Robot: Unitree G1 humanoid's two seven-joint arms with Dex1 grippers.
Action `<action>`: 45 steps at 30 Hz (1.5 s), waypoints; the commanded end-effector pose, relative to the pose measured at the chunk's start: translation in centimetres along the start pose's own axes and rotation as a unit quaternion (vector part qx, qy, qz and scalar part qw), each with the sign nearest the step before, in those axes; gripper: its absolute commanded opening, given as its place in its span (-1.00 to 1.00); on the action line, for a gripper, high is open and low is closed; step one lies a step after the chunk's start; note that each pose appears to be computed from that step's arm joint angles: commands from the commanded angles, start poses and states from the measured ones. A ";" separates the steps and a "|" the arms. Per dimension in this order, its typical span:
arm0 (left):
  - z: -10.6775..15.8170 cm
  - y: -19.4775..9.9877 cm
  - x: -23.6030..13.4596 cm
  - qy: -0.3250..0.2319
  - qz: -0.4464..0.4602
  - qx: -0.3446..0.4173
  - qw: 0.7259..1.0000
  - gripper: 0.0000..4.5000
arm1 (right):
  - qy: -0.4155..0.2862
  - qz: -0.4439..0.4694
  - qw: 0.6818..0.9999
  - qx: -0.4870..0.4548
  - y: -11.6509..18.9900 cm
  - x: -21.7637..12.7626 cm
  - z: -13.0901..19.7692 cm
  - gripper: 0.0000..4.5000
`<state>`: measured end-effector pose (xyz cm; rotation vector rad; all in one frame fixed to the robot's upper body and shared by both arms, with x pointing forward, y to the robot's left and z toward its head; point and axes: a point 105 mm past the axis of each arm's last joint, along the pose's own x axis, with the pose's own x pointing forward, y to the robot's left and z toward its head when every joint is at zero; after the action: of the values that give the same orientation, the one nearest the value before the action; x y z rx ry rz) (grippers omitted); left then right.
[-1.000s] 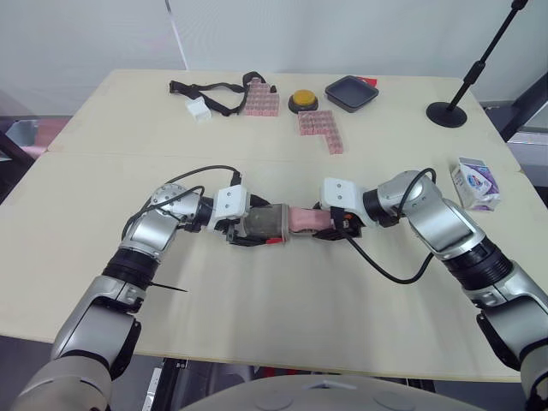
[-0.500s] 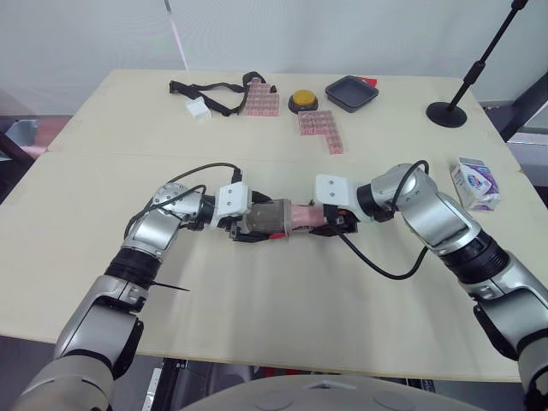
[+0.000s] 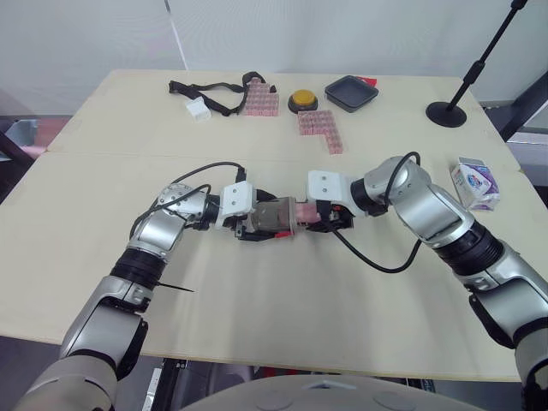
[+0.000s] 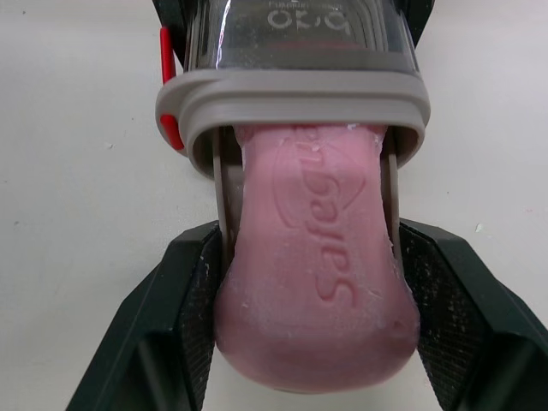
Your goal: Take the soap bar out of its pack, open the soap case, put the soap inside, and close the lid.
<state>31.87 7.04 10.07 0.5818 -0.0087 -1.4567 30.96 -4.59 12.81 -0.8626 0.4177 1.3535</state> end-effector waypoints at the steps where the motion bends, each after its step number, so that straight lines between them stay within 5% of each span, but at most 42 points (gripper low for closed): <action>1: 1.7 0.7 0.1 -0.027 0.011 0.024 0.999 0.55 | -0.010 -0.012 0.999 -0.031 -0.2 -0.4 1.7 0.13; 11: 2.0 0.9 0.4 -0.034 0.016 0.024 0.999 0.55 | -0.020 -0.018 0.999 -0.025 -0.2 -0.3 2.4 0.13; 13: 2.0 0.9 0.4 -0.033 0.016 0.024 0.999 0.55 | -0.023 -0.020 0.999 -0.023 -0.2 -0.4 2.5 0.57; 16: 1.8 0.8 0.3 -0.031 0.014 0.024 0.999 0.55 | -0.025 -0.020 0.999 -0.023 -0.3 -0.7 2.5 0.98; 32: 1.5 0.6 0.3 -0.022 0.006 0.029 0.999 0.55 | -0.007 -0.035 0.999 0.019 -0.2 -4.6 -2.1 0.98; 45: 1.6 0.3 0.4 -0.019 -0.005 0.042 0.999 0.55 | -0.075 -0.038 0.996 -0.005 0.5 -3.0 -1.3 -0.87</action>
<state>31.49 6.18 10.01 0.6004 -0.0353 -1.4875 30.41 -7.92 12.98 -0.7640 0.3110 1.3315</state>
